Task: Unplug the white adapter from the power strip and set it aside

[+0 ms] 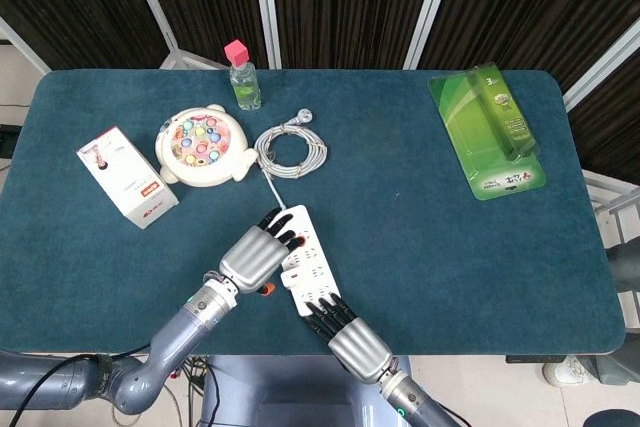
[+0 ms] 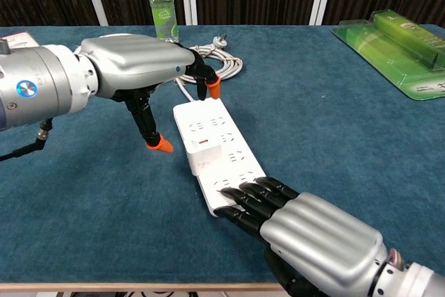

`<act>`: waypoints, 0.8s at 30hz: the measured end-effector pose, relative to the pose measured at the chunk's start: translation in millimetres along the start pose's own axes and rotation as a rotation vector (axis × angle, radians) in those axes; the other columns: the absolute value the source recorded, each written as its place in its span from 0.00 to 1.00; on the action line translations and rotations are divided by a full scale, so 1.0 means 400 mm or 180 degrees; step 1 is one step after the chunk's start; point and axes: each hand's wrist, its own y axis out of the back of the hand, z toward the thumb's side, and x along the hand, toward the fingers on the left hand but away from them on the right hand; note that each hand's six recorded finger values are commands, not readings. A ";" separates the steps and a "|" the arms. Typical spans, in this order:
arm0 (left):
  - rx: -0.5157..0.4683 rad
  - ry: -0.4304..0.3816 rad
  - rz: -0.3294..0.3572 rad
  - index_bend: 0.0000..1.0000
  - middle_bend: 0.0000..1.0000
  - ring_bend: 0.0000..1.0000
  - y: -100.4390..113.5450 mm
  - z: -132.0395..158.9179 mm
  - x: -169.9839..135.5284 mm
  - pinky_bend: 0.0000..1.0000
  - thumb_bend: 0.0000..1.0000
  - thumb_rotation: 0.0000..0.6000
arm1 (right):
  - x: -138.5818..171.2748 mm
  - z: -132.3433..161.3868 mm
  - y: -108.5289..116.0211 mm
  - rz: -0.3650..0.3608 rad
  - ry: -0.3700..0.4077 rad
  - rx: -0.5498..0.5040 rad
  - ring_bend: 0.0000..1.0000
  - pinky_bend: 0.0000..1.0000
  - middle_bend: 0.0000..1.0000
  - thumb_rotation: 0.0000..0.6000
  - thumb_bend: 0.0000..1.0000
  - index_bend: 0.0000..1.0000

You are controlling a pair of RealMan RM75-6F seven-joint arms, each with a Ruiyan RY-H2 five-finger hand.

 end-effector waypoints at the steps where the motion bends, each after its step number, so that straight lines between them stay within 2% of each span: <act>1: 0.0042 0.0000 -0.0034 0.29 0.29 0.06 -0.005 -0.001 0.006 0.00 0.05 1.00 | 0.000 0.000 0.000 0.0000 -0.0001 0.0001 0.00 0.03 0.00 1.00 0.87 0.00; 11: 0.0312 -0.0178 -0.0184 0.29 0.28 0.06 -0.038 0.013 0.035 0.00 0.05 1.00 | 0.002 -0.002 -0.002 -0.0001 -0.0025 0.0000 0.00 0.03 0.00 1.00 0.87 0.00; 17: 0.0285 -0.0354 -0.0142 0.31 0.27 0.06 -0.045 0.033 0.043 0.00 0.05 1.00 | 0.003 -0.006 -0.004 0.0001 -0.0046 0.0004 0.00 0.03 0.00 1.00 0.87 0.00; 24: 0.0355 -0.0466 -0.0242 0.35 0.28 0.06 -0.074 0.033 0.045 0.00 0.10 1.00 | 0.003 -0.008 -0.002 -0.0005 -0.0062 -0.0008 0.00 0.03 0.00 1.00 0.87 0.00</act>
